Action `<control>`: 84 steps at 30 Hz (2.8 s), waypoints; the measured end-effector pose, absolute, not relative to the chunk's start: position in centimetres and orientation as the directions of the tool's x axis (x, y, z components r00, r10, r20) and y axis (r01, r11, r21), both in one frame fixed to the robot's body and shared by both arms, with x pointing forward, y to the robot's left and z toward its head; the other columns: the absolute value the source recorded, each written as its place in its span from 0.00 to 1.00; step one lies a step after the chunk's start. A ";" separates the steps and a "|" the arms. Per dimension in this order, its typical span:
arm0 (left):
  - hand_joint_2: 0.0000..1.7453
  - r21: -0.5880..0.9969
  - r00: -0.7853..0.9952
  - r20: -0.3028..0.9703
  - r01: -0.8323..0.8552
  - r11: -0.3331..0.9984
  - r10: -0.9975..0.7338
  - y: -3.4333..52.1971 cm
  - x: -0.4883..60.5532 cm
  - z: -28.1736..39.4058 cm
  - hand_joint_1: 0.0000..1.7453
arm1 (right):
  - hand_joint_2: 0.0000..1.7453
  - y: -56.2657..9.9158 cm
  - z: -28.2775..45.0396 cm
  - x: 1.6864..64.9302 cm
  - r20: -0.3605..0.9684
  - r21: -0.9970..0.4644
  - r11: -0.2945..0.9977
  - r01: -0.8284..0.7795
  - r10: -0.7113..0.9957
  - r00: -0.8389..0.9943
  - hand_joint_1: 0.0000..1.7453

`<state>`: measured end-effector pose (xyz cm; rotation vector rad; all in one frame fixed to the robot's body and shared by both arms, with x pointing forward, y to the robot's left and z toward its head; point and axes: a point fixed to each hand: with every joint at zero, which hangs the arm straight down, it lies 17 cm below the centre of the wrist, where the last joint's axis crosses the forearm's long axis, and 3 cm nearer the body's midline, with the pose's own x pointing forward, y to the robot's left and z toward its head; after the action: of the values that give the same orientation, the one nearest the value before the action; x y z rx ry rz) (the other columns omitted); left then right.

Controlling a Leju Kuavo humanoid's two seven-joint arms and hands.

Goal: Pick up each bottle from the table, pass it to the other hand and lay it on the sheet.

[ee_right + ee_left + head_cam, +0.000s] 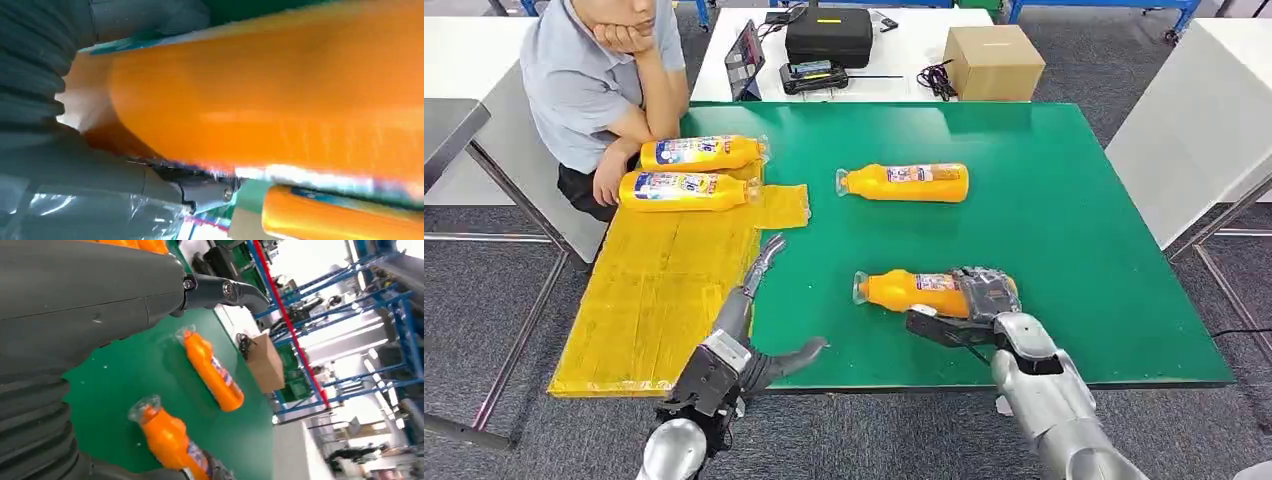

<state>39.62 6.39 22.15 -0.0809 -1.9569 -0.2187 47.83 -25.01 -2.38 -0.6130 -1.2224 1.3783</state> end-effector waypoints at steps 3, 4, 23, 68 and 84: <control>1.00 0.008 -0.329 0.944 0.134 0.991 0.036 7.4 40.5 21.7 0.00 | 1.00 -24.1 -0.4 47.0 0.590 -0.772 0.469 -0.430 0.779 -0.210 1.00; 1.00 -0.050 -0.274 0.958 0.141 0.989 0.088 7.4 40.8 20.8 0.00 | 1.00 -23.8 0.3 46.7 0.659 -0.724 0.538 -0.431 0.724 -0.203 1.00; 1.00 -0.314 0.103 0.948 0.156 0.937 0.300 5.2 41.5 10.2 0.00 | 1.00 -12.6 11.1 44.9 0.722 -0.683 0.659 -0.314 0.545 -0.426 1.00; 1.00 -0.565 -0.080 0.813 0.135 0.814 0.577 6.8 43.7 15.2 1.00 | 1.00 2.6 14.7 41.8 0.705 -0.683 0.628 -0.373 0.432 -0.562 0.00; 1.00 -0.485 -0.230 0.843 0.068 0.872 0.487 9.5 44.4 18.6 1.00 | 0.00 3.4 12.8 41.2 0.779 -0.609 0.661 -0.439 0.392 -0.490 0.00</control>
<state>44.39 9.55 18.61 -0.4218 -1.7758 0.4103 41.20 3.36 12.76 0.0375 -1.8307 0.9928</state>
